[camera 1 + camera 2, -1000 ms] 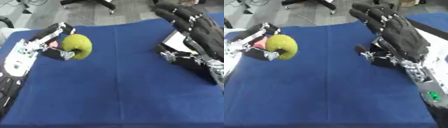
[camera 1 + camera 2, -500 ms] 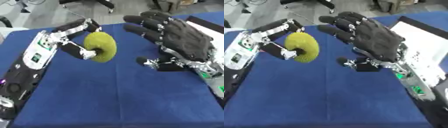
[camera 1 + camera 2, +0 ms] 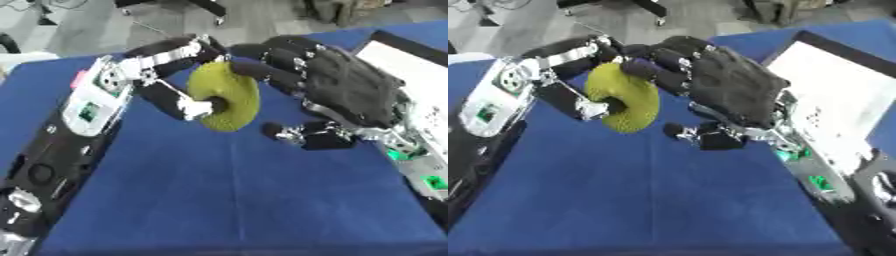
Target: Pick up the objects with one hand, pass them to the other hand, and then place them into the box on the other side of the table.
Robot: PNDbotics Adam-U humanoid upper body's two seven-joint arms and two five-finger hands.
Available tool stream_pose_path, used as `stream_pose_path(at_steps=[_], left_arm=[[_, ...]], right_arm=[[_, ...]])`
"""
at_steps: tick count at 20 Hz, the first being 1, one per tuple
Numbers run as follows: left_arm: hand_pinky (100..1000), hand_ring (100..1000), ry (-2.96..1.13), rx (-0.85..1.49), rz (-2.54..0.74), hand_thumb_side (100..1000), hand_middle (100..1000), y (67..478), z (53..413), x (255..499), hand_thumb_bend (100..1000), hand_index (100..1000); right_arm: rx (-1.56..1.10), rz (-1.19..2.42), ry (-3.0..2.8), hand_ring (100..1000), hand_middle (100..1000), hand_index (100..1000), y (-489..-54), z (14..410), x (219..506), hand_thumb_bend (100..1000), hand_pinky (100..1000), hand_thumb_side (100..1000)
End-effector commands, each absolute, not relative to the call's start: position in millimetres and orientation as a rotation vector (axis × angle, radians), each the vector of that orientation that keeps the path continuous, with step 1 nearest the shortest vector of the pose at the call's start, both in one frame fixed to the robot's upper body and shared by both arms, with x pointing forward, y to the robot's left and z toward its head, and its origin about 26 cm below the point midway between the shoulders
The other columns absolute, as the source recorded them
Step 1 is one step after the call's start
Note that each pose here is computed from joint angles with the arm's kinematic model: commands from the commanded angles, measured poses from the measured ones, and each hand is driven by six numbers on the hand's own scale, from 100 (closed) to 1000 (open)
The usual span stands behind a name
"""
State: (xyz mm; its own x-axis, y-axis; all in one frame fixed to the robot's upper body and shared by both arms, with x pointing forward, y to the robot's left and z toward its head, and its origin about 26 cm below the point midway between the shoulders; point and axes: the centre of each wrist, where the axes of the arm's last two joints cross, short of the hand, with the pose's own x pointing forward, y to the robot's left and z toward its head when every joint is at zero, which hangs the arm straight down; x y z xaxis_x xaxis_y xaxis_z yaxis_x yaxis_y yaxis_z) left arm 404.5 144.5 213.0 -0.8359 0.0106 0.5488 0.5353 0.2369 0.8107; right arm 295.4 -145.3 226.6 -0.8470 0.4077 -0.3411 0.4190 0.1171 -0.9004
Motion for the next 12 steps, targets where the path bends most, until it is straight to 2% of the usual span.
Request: stream_pose_path(at_steps=[1,12], left_arm=[[524,386,-2.109,-0.579,-1.804,257,390,134.4,228.8,398.8,100,513],[526,387,-2.063,-0.666,-1.876,254,391,111.5,229.6,393.3,100,514]], right_arm=[[0.896,-1.853,2.328,883,962,1000,-142.1,235.3,291.3,408,883,100],[0.883,-1.862,2.313,871,950,1000,-137.6,234.0,289.7,416,876,100]])
